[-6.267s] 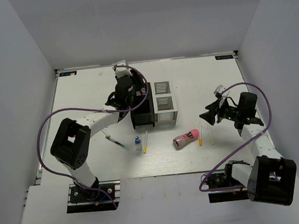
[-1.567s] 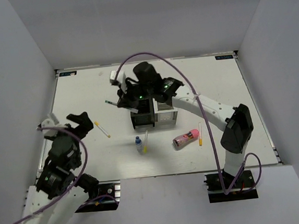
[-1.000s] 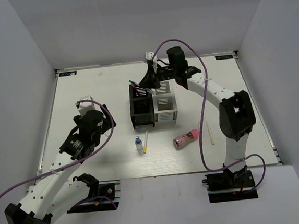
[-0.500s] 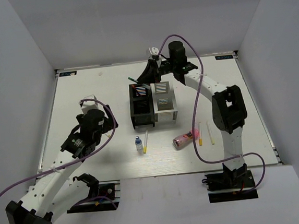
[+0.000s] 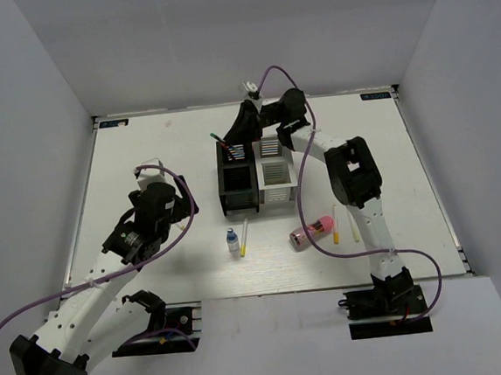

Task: Sort the stationery into containers
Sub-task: Place the pen in the storage box, then pick up the pen from the center of the board.

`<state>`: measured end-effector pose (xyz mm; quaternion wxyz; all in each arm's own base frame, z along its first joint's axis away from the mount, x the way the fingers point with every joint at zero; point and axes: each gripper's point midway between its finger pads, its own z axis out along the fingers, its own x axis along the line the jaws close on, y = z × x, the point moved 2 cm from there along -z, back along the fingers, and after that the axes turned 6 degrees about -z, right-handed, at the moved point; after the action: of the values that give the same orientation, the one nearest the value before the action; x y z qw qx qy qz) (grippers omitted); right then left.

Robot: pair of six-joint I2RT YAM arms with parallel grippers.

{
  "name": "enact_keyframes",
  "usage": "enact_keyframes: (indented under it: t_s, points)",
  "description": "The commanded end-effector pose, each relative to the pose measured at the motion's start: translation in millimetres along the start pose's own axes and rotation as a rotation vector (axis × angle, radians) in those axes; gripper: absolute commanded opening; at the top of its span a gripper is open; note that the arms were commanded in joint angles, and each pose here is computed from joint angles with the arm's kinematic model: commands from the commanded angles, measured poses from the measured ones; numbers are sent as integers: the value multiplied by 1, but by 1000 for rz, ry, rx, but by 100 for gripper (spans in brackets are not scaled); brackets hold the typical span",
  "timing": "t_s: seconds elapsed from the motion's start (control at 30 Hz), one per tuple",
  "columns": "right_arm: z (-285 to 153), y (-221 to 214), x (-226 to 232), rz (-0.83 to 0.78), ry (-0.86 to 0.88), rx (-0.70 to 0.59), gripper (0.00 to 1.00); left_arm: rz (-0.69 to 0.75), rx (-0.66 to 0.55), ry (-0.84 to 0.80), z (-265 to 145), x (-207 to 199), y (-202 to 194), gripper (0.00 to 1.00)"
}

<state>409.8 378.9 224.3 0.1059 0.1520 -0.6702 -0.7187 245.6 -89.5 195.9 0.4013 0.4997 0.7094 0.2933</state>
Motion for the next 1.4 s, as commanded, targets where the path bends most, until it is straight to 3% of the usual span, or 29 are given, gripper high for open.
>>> enact_keyframes:
  t_s: [0.0,0.13,0.2,0.27,0.43,0.6,0.67,0.8,0.83,0.9,0.93,0.97,1.0,1.07,1.2,1.3,1.33,1.37]
  points:
    - [-1,28,-1,-106,6,-10,0,-13,-28,-23,-4,-5,11,99]
    - [-5,18,-13,-89,-25,-1,9,-13,-22,-30,-4,-6,10,99]
    - [-7,12,-15,-68,-34,6,29,-13,-22,-30,-4,-6,10,99]
    - [-7,9,-13,-58,-32,8,42,-4,-23,-30,-4,-6,10,99]
    - [-11,2,-8,-34,-44,11,56,-4,-17,-38,-3,-8,9,99]
    - [-18,22,1,-60,-50,10,56,15,-13,-142,-7,-23,11,99]
    - [-28,56,8,-102,-68,6,52,61,-16,-232,-11,-33,9,99]
    - [-51,101,20,-117,-154,15,37,118,-19,-486,-29,-67,10,88]
    - [-63,96,12,-87,-232,44,33,129,-27,-527,-32,-73,12,82]
    - [-75,120,9,-199,-421,167,28,173,10,-613,-36,-84,5,76]
    - [-96,116,-1,-266,-615,326,26,185,21,-638,-38,-88,4,73]
    - [-101,133,6,-316,-659,348,19,197,28,-664,-38,-94,5,67]
    - [-113,109,12,-243,-703,373,13,205,63,-712,-42,-99,-2,63]
    - [-149,113,18,-222,-922,456,1,207,66,-756,-44,-108,0,56]
    - [-204,98,46,-113,-1104,581,1,221,99,-798,-46,-118,-4,56]
    - [-231,83,63,20,-1153,626,20,221,91,-757,-39,-121,2,57]
    - [-249,69,79,133,-1180,664,27,219,83,-733,-37,-119,5,59]
    - [-257,68,82,165,-1193,675,29,215,68,-713,-38,-118,11,62]
